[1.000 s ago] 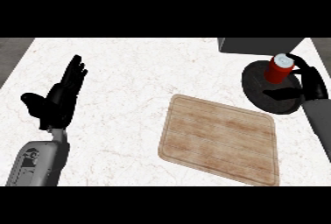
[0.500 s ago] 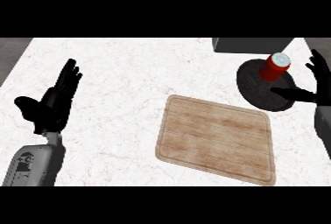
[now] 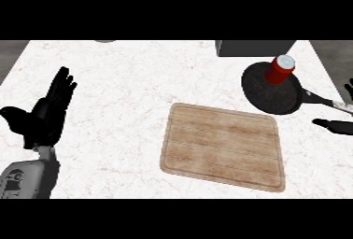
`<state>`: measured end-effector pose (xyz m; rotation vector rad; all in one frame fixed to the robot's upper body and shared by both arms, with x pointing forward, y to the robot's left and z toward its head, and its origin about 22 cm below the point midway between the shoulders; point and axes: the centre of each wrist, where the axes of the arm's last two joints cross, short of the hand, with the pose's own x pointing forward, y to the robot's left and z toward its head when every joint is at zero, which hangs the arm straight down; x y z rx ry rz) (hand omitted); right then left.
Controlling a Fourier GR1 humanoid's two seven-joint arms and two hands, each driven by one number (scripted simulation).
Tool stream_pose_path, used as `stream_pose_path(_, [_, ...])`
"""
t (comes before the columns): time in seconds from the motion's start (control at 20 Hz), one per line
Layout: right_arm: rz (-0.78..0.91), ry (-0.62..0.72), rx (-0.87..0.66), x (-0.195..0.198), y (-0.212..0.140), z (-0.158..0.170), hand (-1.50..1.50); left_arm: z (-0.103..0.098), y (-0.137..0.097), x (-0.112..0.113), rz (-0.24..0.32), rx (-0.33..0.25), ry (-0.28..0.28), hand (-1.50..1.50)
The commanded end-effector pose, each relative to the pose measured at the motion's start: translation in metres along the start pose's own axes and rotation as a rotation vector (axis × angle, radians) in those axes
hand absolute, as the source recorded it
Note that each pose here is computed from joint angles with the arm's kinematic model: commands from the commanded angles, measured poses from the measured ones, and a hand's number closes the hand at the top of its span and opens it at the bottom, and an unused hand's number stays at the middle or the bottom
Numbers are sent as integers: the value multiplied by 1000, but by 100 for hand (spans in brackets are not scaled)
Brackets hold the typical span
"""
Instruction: Pick the can from the cutting board and place it in the pan
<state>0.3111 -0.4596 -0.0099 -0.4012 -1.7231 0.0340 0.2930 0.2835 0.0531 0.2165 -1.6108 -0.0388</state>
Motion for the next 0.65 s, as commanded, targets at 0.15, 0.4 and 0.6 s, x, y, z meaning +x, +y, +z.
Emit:
stream_pose_path(0.15, [-30, -29, 52, 1, -43, 42, -150, 7, -2, -18, -3, 18, 26, 0])
stream_pose_path(0.4, [-32, -6, 81, 8, -61, 88, -150, 8, 3, -3, -11, 15, 18, 0])
stream_pose_path(0.6, [68, -9, 54, 43, -67, 96, -150, 4, -8, -11, 10, 12, -4, 0])
